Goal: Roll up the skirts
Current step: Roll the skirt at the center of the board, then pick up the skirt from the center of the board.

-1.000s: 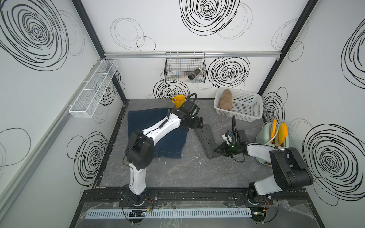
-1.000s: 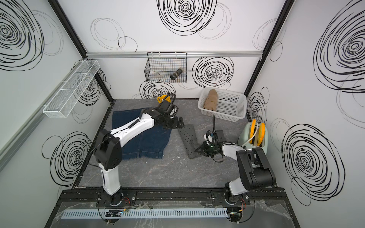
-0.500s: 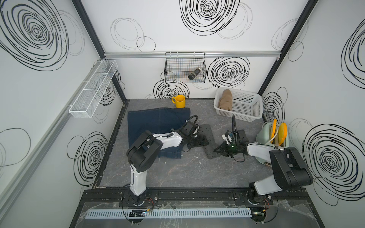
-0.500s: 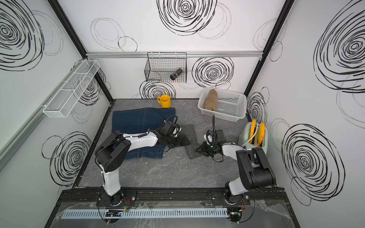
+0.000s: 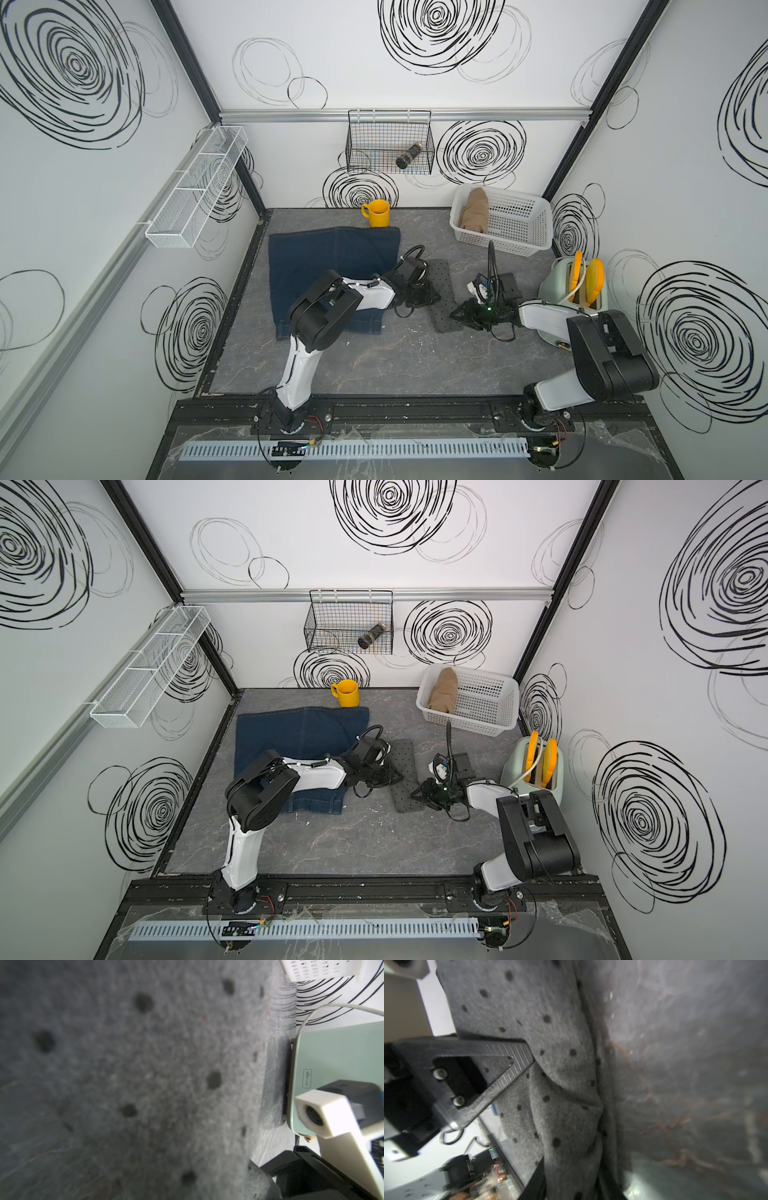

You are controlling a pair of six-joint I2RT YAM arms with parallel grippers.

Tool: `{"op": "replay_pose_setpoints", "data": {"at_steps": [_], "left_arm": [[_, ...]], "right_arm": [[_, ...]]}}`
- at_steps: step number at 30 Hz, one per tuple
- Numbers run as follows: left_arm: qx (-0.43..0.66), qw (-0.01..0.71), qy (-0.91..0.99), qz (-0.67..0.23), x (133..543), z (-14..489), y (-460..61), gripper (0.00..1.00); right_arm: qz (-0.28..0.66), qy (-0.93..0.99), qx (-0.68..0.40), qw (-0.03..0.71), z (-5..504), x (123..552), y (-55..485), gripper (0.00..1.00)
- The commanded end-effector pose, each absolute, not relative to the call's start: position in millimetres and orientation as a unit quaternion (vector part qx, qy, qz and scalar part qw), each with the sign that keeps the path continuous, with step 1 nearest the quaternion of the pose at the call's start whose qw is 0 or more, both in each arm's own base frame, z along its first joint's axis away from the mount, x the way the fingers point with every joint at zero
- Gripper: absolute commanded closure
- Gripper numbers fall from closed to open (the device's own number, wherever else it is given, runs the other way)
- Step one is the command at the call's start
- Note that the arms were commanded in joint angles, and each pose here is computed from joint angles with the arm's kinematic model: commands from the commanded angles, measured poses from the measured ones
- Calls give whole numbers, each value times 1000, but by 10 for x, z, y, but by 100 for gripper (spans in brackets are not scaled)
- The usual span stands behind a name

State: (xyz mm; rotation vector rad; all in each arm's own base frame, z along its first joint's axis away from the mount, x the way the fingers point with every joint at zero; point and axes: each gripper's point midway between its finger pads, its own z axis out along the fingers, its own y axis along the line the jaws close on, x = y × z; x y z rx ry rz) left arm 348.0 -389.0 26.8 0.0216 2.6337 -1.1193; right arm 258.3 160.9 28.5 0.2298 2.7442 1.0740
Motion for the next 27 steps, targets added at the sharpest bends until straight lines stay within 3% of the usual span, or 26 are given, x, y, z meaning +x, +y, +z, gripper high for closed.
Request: {"op": "replay_pose_setpoints", "data": {"at_steps": [1,4,7,14,18,24,27], "left_arm": [[-16,146,930,-338,3535,-22,-3648,84],[8,150,935,-322,3494,-1,-3645,85],[34,144,938,-313,3405,20,-3690,83],[72,135,939,-309,3188,89,-3741,79],[89,110,936,-323,3007,70,-3769,75],[96,82,926,-356,2806,96,-3807,74],[93,65,912,-393,2740,170,-3872,75]], "right_arm": [[275,950,119,89,117,2426,1270,41],[263,944,145,139,324,2558,1105,17],[278,931,127,198,535,2753,1116,5],[394,896,45,202,766,3049,1535,2],[404,900,42,160,553,3108,1644,3],[395,905,37,154,344,3124,1705,1],[404,905,34,125,237,3071,1775,5]]}}
